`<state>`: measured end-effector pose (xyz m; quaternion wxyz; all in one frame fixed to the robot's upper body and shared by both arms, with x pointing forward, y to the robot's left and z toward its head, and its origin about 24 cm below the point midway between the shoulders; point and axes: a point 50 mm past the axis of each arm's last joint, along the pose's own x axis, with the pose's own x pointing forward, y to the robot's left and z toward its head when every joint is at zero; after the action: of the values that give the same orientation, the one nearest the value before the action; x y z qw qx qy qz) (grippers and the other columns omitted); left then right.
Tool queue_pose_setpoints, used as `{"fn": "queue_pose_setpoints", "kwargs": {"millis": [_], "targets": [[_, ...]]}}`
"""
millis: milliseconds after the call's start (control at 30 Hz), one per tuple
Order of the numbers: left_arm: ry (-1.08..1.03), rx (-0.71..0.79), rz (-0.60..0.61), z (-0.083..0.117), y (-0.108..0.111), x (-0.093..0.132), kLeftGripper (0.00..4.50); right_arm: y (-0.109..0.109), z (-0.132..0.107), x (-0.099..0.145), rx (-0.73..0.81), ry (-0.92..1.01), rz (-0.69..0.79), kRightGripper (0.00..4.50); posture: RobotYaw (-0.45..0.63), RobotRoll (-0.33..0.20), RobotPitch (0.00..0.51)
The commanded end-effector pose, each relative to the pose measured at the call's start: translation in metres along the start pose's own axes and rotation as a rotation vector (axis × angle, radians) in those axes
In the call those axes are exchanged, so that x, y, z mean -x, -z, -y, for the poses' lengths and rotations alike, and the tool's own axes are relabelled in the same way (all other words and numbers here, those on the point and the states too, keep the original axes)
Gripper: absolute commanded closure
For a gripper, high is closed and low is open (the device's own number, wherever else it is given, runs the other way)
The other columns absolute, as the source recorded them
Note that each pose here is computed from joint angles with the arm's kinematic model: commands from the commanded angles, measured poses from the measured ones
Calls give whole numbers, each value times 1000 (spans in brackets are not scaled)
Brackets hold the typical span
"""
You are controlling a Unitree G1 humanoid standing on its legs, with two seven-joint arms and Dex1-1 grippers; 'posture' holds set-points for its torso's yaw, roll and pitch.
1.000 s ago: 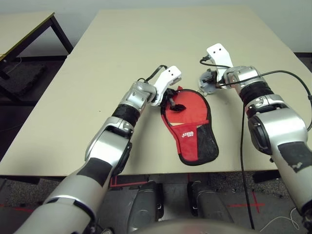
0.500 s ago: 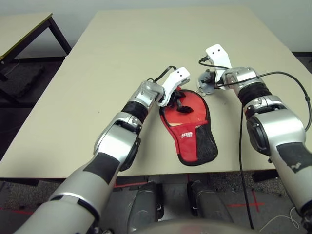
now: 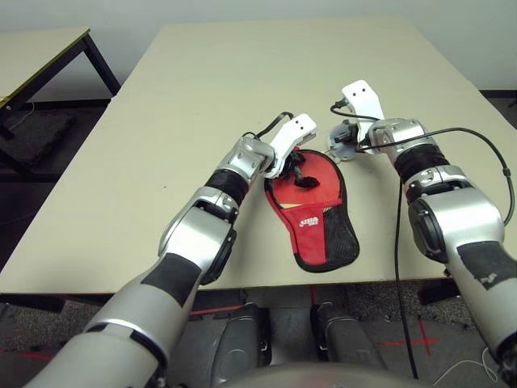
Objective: Store the ping-pong paddle in its case and zip it.
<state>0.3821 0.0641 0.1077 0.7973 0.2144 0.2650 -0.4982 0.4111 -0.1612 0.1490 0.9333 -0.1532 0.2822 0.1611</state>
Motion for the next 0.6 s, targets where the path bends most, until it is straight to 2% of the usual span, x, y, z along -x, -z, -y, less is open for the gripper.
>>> {"fn": "queue_pose_setpoints", "kwargs": {"millis": [33,200,367,600], "targets": [[-20,109,-174,3,48,-5,0,23,26,10,14,68,-93,4296,-113,0,113],[-18,118,-172,4,50,-6,0,35,41,29,34,79,-126,4299,-121,0,118],[-21,120,-172,3,51,-5,0,45,45,57,76,60,-156,4302,-123,0,120],[-33,121,-170,2,53,-4,0,61,25,113,159,-84,-238,4308,-136,0,119]]}}
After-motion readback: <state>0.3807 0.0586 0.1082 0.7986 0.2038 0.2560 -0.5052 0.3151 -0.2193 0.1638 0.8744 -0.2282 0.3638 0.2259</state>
